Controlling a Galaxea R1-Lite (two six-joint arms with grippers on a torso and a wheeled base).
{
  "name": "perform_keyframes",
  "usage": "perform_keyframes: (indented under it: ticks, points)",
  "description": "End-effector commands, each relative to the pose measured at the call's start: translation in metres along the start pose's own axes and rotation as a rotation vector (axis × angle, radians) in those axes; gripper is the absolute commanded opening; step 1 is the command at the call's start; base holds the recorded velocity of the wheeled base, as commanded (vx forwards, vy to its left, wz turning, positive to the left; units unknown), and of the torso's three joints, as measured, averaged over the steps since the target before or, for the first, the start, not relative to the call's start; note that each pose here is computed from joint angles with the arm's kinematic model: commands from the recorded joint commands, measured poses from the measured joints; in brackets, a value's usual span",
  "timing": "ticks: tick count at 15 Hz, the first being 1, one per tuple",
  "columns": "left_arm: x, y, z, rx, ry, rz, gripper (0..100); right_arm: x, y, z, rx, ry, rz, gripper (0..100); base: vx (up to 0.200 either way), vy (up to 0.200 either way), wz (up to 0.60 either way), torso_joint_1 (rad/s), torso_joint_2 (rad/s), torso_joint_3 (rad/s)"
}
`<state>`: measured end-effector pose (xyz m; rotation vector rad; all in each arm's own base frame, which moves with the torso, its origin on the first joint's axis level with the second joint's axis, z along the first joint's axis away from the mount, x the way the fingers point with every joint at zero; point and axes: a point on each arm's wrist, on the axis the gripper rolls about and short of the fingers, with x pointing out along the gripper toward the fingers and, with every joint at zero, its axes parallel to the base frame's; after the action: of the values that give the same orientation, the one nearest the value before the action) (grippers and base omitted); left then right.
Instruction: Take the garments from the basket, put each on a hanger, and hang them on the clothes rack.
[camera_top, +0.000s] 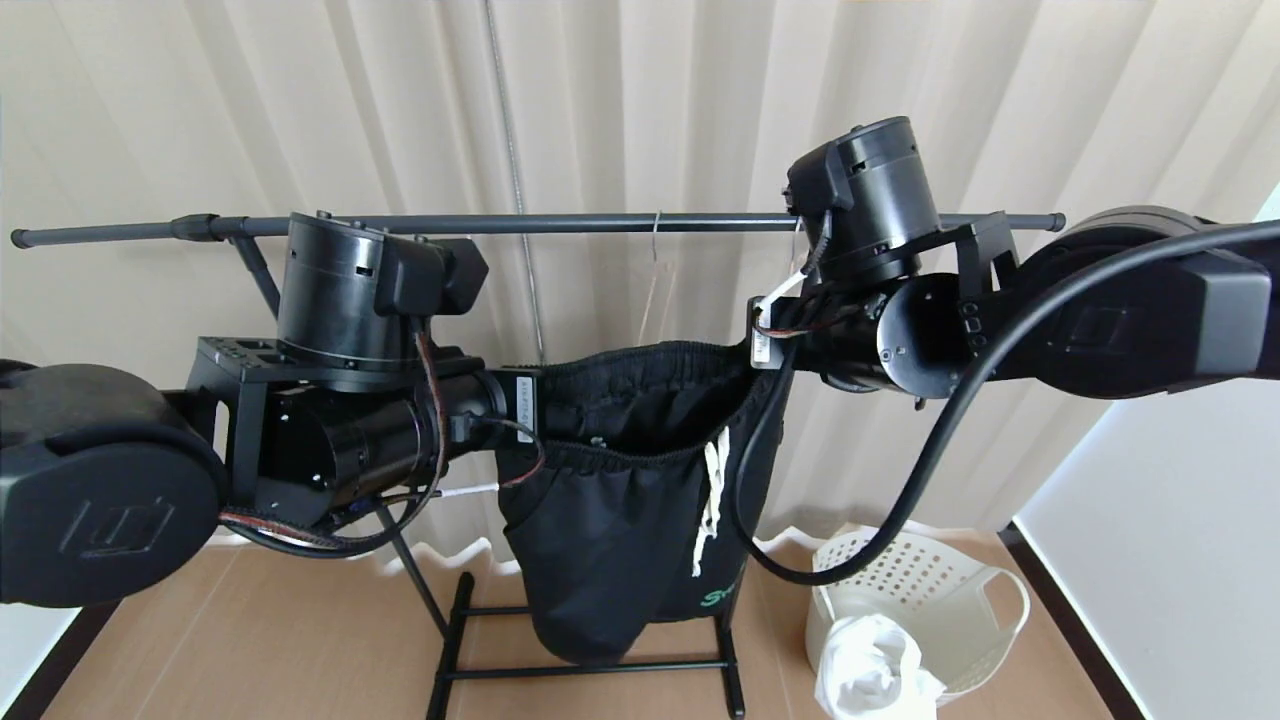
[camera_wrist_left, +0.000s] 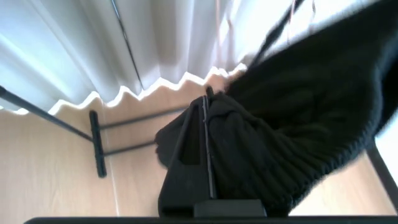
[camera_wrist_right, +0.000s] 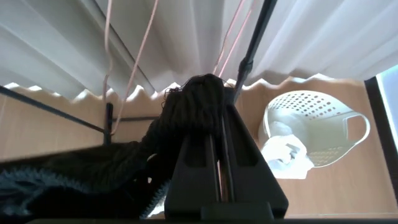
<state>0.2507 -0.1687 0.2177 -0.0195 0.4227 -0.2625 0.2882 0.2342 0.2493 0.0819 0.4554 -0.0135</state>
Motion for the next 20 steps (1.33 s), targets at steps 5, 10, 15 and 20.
perform_keyframes:
  ticks: [5,10,15,20]
  points:
    - [0.014,-0.005,0.025,-0.026,-0.066,-0.001,0,-0.025,-0.016,-0.009,-0.104,0.017,0.009,100,0.0,0.0,0.0,0.0,0.0,0.0]
    - [0.014,-0.01,0.046,-0.047,-0.13,-0.016,0,-0.029,-0.038,-0.047,-0.411,0.122,-0.016,100,0.0,0.0,0.0,0.0,0.0,0.0]
    - [0.023,-0.016,0.059,-0.059,-0.163,-0.022,0,-0.029,-0.033,-0.069,-0.481,0.111,0.147,100,0.0,0.0,0.0,0.0,0.0,0.0]
    - [0.026,-0.019,0.06,-0.057,-0.167,-0.019,0,-0.062,-0.062,-0.074,-0.53,0.032,0.615,100,0.0,0.0,0.0,0.0,0.0,0.0]
